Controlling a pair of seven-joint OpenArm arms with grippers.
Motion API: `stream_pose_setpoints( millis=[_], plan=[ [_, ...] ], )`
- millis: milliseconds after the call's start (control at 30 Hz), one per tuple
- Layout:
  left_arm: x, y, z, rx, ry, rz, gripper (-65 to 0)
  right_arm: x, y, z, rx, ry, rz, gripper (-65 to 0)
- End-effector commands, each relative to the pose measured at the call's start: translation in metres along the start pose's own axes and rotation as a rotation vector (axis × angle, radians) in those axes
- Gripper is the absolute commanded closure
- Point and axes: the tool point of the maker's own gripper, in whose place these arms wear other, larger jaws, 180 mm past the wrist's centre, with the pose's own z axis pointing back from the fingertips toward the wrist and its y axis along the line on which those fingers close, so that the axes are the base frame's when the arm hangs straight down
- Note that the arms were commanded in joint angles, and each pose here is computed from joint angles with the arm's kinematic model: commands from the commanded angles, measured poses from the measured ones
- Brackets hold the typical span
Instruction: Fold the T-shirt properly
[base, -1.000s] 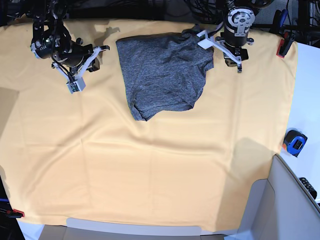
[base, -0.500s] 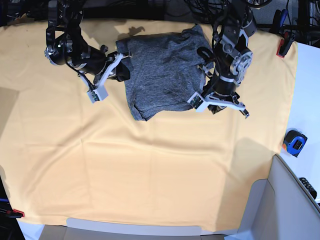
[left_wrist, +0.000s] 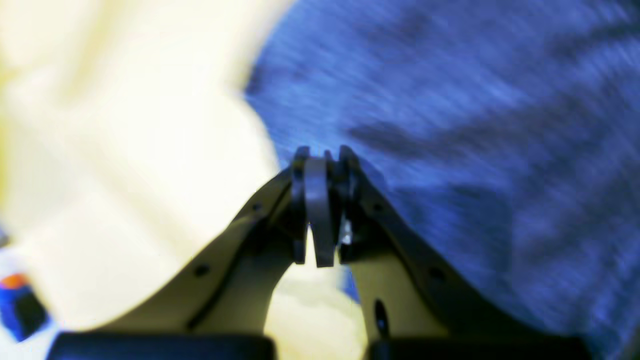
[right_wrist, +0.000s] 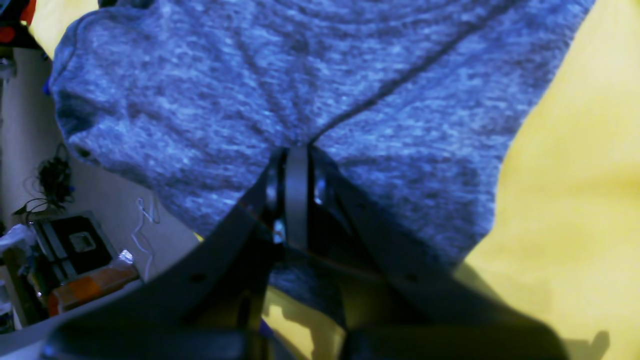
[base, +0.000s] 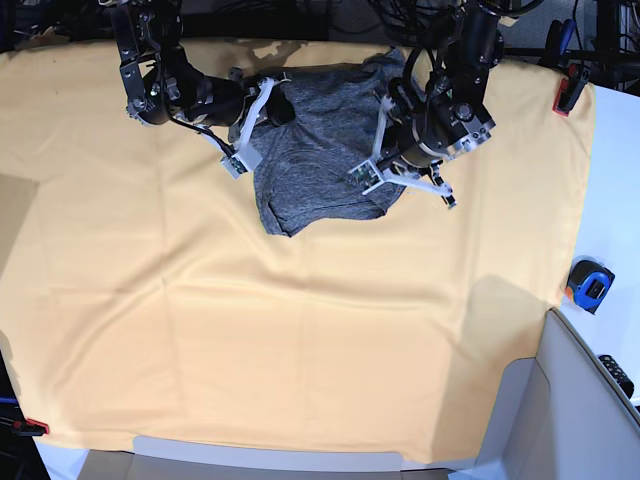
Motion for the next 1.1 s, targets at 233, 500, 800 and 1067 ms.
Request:
stream_pose_setpoints(
  millis=[233,500,800,1067],
  plan=[
    [0.023,-0.025,0.005,-0.155,-0.110,0.076,0.0,-0.025,-0.014,-0.007,-0.111,0.119,0.037,0.0],
    [0.030,-0.045,-0.008,-0.305,-0.158,0.153,0.0,-0.029,-0.006,-0.011,-0.092,0.133,0.048,0.0],
    [0.008,-0.016,-0.026,-0.177,-0.135,0.289,0.0,-0.035,-0.007,-0.011,-0.094,0.143,0.044,0.0],
    [0.004,0.032,-0.007,0.042,-0.125,0.263,0.0,-0.036,-0.011,-0.009,-0.104,0.149,0.048,0.0]
  ],
)
